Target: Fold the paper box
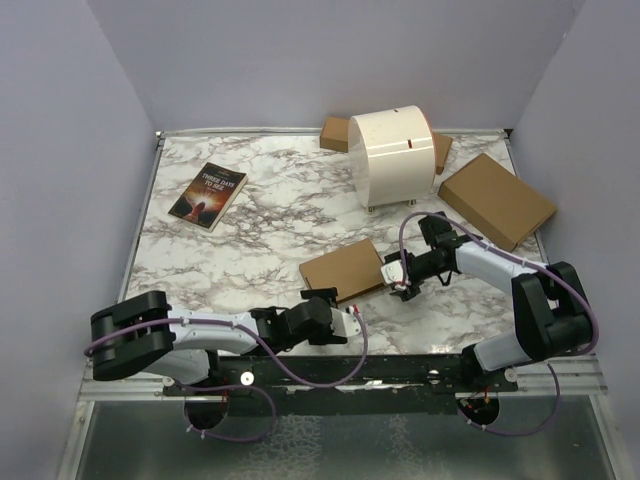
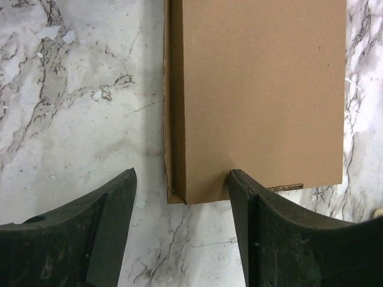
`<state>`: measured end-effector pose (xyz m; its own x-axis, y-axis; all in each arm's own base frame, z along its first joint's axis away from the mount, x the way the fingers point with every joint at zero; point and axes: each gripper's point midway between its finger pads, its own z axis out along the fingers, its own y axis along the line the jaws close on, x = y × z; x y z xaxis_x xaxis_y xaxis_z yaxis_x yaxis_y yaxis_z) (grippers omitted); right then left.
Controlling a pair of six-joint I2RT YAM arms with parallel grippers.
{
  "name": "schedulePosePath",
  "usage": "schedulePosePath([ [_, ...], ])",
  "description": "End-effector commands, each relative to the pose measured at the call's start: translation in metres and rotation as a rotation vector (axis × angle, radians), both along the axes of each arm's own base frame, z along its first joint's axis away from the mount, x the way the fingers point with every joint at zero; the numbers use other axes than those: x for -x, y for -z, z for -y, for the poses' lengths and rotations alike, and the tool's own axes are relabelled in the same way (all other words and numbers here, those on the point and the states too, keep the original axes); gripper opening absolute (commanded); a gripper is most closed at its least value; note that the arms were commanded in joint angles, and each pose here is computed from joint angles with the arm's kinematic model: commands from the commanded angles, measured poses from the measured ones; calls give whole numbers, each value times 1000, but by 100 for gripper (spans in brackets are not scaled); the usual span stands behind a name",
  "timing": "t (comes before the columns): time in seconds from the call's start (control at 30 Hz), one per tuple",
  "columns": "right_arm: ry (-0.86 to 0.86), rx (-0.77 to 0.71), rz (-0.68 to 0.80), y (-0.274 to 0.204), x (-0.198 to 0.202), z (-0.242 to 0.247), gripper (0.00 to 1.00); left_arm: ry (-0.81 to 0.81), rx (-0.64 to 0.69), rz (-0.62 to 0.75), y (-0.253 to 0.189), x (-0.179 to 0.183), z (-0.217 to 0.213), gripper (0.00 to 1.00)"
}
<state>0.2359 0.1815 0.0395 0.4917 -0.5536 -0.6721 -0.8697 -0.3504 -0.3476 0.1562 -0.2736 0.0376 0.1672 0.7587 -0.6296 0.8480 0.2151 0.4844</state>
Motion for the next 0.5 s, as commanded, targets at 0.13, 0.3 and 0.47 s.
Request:
schedulePosePath([
  [0.13,16,39,115,12,-19,6,53,16,-20,13,2,-4,8,60],
  [0.3,18,57,156,9,-25,7,40,50,-34,-16,5,0,8,34],
  [0.47,21,57,162,0,-27,6,21,70,-47,-34,8,1,6,32],
])
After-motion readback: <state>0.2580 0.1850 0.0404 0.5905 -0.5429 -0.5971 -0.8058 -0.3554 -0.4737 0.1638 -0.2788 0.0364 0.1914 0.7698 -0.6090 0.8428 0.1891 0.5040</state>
